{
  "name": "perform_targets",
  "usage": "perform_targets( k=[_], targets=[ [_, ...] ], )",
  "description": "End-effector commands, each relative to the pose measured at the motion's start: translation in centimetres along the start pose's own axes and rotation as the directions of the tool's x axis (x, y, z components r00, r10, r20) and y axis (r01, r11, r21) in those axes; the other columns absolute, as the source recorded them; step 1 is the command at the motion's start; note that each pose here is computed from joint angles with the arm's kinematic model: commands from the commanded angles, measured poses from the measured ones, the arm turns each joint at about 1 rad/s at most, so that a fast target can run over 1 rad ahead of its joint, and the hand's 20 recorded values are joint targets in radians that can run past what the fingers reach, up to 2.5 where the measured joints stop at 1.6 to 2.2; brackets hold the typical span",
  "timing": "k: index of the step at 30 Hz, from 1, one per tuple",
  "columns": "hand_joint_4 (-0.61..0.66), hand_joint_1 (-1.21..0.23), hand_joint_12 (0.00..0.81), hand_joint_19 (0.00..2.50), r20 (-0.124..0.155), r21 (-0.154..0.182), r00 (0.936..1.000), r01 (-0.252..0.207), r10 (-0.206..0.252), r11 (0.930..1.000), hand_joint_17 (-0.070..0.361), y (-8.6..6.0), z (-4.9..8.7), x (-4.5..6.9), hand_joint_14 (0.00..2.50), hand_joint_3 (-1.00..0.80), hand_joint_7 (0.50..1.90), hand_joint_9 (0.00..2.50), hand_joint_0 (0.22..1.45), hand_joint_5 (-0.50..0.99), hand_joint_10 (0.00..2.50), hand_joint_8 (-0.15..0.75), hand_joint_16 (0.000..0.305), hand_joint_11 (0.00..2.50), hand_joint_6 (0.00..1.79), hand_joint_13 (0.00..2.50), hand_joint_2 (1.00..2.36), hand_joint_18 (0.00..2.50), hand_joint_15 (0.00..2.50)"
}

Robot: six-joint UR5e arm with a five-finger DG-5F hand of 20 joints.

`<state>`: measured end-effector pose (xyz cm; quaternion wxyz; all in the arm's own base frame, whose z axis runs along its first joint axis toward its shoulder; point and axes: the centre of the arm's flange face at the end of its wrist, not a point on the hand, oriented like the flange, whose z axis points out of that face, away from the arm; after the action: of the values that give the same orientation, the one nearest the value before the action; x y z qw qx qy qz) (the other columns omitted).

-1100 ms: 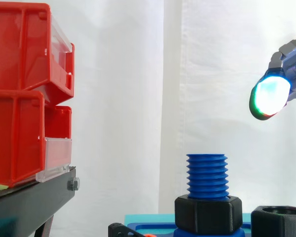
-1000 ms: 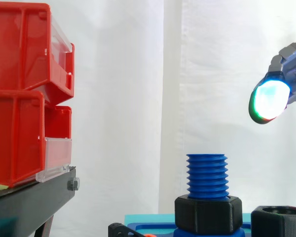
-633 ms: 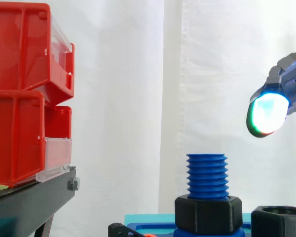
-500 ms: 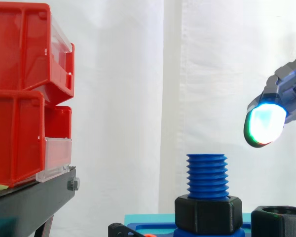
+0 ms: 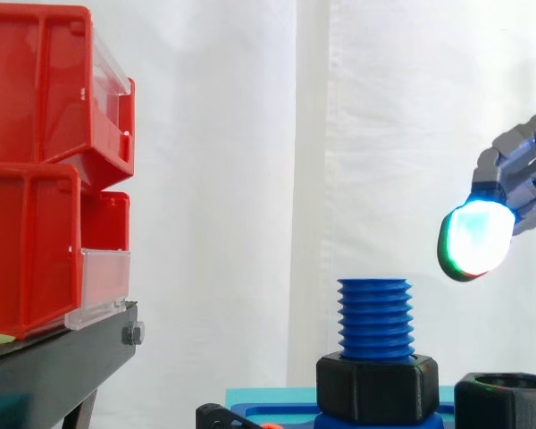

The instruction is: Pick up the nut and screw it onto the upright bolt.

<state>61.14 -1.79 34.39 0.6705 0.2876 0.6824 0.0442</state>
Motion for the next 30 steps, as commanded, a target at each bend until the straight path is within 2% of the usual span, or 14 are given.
perform_targets(
  k=[1,2,3,5,6,12,15,16,19,20,22,30],
  targets=[
    [0.23,-0.77,0.372,0.00,0.021,0.064,0.9994,0.028,-0.029,0.9976,0.110,-0.5,0.3,1.0,0.00,-0.50,0.78,0.35,0.42,-0.23,0.01,0.328,0.049,0.30,0.50,0.22,1.00,0.00,0.00],
    [0.23,-0.77,0.362,0.00,0.030,0.083,0.9988,0.036,-0.039,0.9959,0.105,-0.6,0.4,1.3,0.00,-0.50,0.78,0.37,0.42,-0.23,0.01,0.332,0.047,0.31,0.50,0.23,1.00,0.00,0.00],
    [0.23,-0.77,0.359,0.00,0.060,0.119,0.9966,0.049,-0.057,0.9917,0.103,-0.4,0.3,1.6,0.00,-0.50,0.78,0.37,0.42,-0.23,0.01,0.330,0.046,0.31,0.50,0.23,1.00,0.00,0.00],
    [0.23,-0.76,0.354,0.00,0.073,0.129,0.9952,0.055,-0.065,0.9901,0.100,-0.2,0.4,1.8,0.00,-0.50,0.78,0.38,0.42,-0.22,0.01,0.327,0.045,0.31,0.50,0.24,1.00,0.00,0.00],
    [0.22,-0.76,0.353,0.00,0.088,0.129,0.9938,0.056,-0.068,0.9901,0.100,0.1,0.4,1.9,0.00,-0.50,0.78,0.38,0.43,-0.22,0.01,0.328,0.045,0.30,0.50,0.24,1.00,0.00,0.00],
    [0.22,-0.74,0.350,0.00,0.098,0.111,0.9919,0.070,-0.081,0.9914,0.098,1.5,0.1,2.4,0.00,-0.50,0.78,0.38,0.43,-0.22,0.01,0.325,0.044,0.30,0.50,0.23,1.00,0.00,0.00],
    [0.22,-0.74,0.350,0.00,0.115,0.125,0.9899,0.067,-0.082,0.9899,0.098,1.8,0.3,3.3,0.00,-0.50,0.78,0.38,0.43,-0.22,0.01,0.326,0.043,0.30,0.50,0.23,1.00,0.00,0.00],
    [0.22,-0.73,0.350,0.00,0.130,0.135,0.9881,0.065,-0.083,0.9887,0.098,2.1,0.3,3.5,0.00,-0.50,0.78,0.38,0.43,-0.22,0.01,0.327,0.044,0.29,0.50,0.23,1.00,0.00,0.00],
    [0.23,-0.73,0.351,0.00,0.135,0.148,0.9864,0.073,-0.093,0.9863,0.098,2.2,0.4,4.4,0.00,-0.50,0.78,0.38,0.43,-0.22,0.01,0.327,0.044,0.30,0.50,0.23,1.00,0.00,0.00],
    [0.23,-0.73,0.351,0.00,0.150,0.146,0.9851,0.062,-0.084,0.9873,0.098,2.9,0.2,4.7,0.00,-0.50,0.78,0.38,0.43,-0.22,0.01,0.327,0.044,0.29,0.50,0.23,1.00,0.00,0.00],
    [0.23,-0.72,0.351,0.00,0.157,0.146,0.9845,0.055,-0.078,0.9878,0.098,3.3,0.1,4.8,0.00,-0.50,0.78,0.38,0.43,-0.22,0.01,0.327,0.044,0.30,0.50,0.23,1.00,0.00,0.00],
    [0.23,-0.70,0.352,0.00,0.164,0.150,0.9836,0.049,-0.074,0.9874,0.097,4.5,-0.6,5.5,0.00,-0.50,0.78,0.39,0.43,-0.22,0.01,0.326,0.043,0.29,0.50,0.24,1.00,0.00,0.00]
  ],
)
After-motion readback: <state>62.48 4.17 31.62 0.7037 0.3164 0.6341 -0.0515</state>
